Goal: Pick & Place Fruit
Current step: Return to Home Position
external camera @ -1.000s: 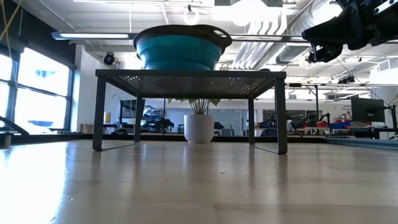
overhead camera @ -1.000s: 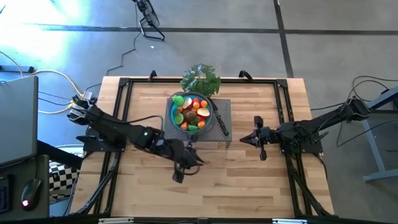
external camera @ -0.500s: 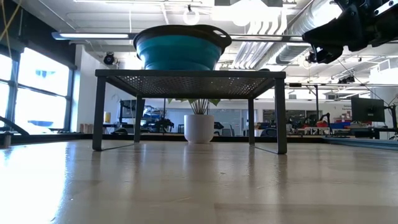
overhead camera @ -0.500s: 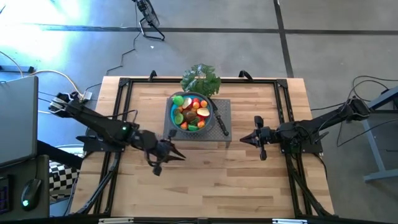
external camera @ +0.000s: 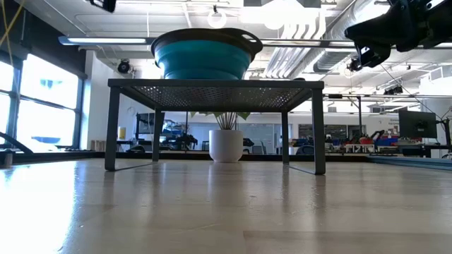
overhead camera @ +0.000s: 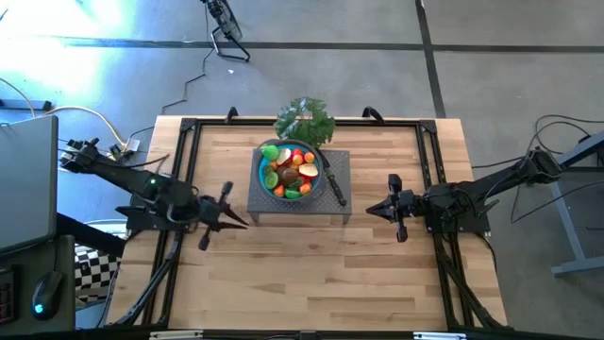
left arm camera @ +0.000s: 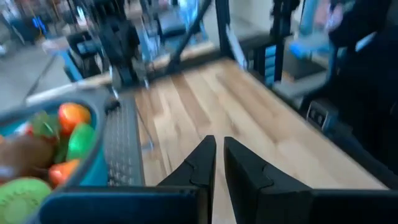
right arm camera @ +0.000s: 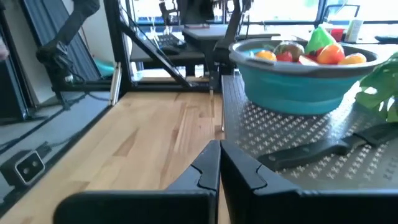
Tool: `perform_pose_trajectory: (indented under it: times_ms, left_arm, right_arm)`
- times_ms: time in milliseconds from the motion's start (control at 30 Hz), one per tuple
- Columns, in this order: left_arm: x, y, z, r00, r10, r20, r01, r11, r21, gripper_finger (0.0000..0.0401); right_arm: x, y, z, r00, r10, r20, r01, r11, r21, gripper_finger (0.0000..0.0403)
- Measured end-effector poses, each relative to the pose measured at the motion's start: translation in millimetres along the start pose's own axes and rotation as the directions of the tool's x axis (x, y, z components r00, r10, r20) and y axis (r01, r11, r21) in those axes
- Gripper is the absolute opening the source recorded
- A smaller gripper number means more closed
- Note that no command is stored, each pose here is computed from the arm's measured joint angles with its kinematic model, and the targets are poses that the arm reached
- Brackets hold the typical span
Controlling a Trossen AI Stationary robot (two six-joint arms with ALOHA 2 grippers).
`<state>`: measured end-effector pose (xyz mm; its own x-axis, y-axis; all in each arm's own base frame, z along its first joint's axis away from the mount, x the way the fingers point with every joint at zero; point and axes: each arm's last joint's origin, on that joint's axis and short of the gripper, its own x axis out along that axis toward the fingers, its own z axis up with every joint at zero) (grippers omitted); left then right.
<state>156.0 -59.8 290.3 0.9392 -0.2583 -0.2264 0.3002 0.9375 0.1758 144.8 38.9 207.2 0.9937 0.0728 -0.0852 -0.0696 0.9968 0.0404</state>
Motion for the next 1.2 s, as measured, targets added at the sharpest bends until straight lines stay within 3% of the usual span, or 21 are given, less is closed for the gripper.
perform_pose_trajectory:
  times_ms: [500, 767, 900, 1200]
  left_arm:
    - [-67.2, -1.7, -45.7, 0.962, -0.035, 0.27, 0.046, 0.998, -0.033, 0.0029]
    - [-81.9, -3.1, -59.9, 0.953, -0.061, 0.296, 0.072, 0.997, -0.025, 0.0029]
    - [-88.6, -5.0, -67.5, 0.947, -0.113, 0.3, 0.109, 0.994, 0.029, 0.0029]
    - [-83.3, -8.8, -74.1, 0.94, -0.187, 0.286, 0.177, 0.982, 0.062, 0.0029]
  right_arm:
    - [-3.0, -0.6, 2.3, 1.0, 0.001, 0.018, -0.001, 1.0, 0.007, 0.0004]
    - [-2.9, -0.5, 2.1, 1.0, 0.002, 0.016, -0.002, 1.0, 0.021, 0.0004]
    - [-3.0, -0.6, 2.3, 1.0, 0.001, 0.018, -0.002, 1.0, 0.022, 0.0004]
    - [-4.2, -0.7, 4.7, 0.999, 0.003, 0.04, -0.004, 1.0, 0.028, 0.0004]
